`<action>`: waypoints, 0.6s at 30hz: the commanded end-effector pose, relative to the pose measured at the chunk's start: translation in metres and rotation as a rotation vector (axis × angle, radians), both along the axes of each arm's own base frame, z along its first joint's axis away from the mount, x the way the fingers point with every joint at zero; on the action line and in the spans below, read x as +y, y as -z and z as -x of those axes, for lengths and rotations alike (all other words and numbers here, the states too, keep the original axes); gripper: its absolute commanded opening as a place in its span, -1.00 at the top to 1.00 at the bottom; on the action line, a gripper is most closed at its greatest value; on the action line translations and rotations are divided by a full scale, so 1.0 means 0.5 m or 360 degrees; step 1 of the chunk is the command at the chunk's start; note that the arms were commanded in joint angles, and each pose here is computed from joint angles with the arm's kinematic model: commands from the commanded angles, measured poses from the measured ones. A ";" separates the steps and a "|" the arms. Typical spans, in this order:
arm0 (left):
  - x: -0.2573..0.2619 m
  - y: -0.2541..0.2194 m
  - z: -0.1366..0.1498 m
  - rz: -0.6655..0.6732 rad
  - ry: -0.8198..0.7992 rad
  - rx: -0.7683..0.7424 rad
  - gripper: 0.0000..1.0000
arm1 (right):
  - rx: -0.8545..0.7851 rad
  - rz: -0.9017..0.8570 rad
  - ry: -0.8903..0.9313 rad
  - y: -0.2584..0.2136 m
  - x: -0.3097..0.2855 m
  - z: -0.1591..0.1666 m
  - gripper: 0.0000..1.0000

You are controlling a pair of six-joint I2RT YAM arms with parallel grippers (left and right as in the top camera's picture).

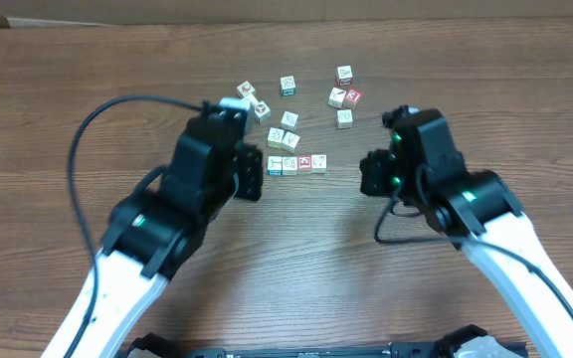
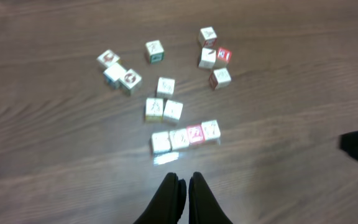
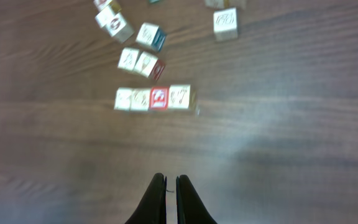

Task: Form a horizontal line

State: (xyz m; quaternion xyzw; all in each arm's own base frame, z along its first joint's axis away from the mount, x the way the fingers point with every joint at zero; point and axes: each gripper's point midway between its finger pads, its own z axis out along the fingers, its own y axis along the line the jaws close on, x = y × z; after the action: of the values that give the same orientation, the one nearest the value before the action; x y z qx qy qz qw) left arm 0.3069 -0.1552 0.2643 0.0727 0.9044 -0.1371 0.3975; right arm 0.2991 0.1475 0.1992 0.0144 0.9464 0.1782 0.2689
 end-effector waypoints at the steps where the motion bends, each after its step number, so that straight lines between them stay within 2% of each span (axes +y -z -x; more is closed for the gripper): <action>1: 0.030 -0.050 0.048 0.0015 -0.0015 -0.0089 0.91 | -0.0113 -0.0096 -0.0059 -0.075 -0.001 0.043 0.92; 7: 0.058 -0.079 0.172 0.0104 0.0023 -0.0090 0.91 | -0.0256 -0.0144 -0.0134 -0.147 -0.023 0.154 0.92; 10: 0.064 -0.065 0.221 0.0159 0.0045 -0.0099 0.91 | -0.0354 -0.0165 -0.0168 -0.163 -0.035 0.202 0.92; 15: 0.064 0.010 0.272 0.0248 0.0053 -0.0049 0.90 | -0.0415 -0.0230 -0.0212 -0.142 -0.049 0.266 0.92; 18: 0.052 0.017 0.284 0.0300 0.0107 -0.0078 0.92 | -0.0420 -0.0241 -0.0222 -0.128 -0.055 0.282 0.92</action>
State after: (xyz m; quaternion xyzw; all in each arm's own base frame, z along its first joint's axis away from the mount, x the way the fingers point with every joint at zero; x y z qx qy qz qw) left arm 0.1653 -0.1301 0.2569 0.0940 0.8798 -0.2199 0.4108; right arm 0.1607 0.1226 0.2715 -0.0598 0.8836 0.2710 0.3772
